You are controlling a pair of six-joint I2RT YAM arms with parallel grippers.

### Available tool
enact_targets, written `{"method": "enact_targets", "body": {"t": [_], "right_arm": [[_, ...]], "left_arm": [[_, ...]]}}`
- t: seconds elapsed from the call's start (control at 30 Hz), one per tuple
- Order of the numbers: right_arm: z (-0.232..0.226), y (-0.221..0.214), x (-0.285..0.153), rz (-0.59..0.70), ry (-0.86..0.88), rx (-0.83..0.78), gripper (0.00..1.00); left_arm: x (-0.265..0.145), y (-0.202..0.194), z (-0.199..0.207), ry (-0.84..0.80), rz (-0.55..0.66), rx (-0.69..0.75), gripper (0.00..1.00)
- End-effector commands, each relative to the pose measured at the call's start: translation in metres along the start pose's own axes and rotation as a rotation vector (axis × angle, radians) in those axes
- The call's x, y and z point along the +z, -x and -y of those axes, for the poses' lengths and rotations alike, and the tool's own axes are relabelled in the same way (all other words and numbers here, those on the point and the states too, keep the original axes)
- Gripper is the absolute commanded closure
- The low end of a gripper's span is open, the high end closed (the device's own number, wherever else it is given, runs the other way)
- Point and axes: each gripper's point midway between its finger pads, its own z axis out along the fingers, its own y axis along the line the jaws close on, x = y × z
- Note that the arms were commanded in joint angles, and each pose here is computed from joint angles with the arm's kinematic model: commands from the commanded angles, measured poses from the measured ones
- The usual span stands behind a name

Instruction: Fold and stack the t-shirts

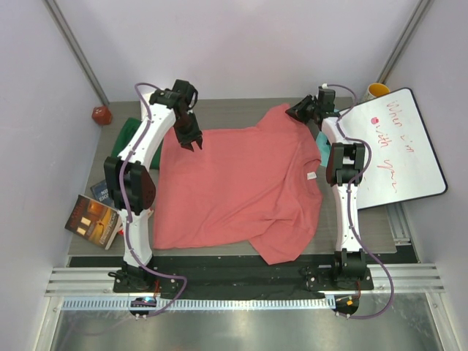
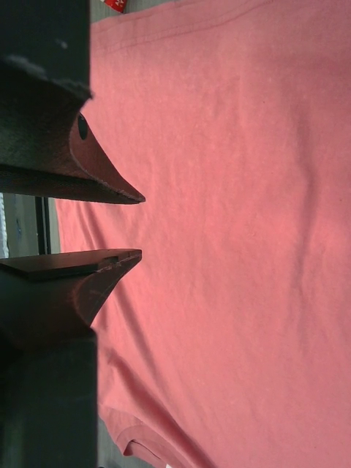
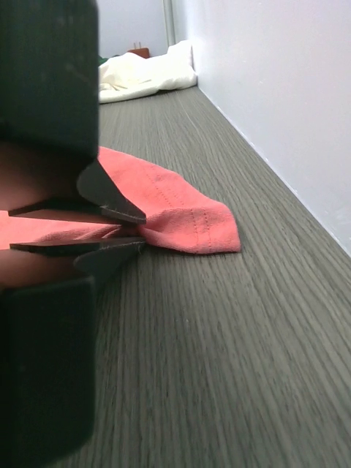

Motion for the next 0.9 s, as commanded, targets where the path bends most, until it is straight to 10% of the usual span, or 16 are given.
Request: {"method": "enact_targets", "body": {"t": [0.0, 0.27, 0.87], "right_arm": [[0.024, -0.028, 0.007, -0.064, -0.071, 0.024, 0.84], [0.016, -0.014, 0.003, -0.021, -0.080, 0.000, 0.99], [-0.050, 0.034, -0.032, 0.075, -0.003, -0.065, 0.99]], "left_arm": [[-0.005, 0.003, 0.002, -0.007, 0.008, 0.014, 0.68], [0.000, 0.004, -0.001, 0.001, 0.003, 0.011, 0.68], [0.037, 0.073, -0.037, -0.006, 0.143, -0.204, 0.68]]}}
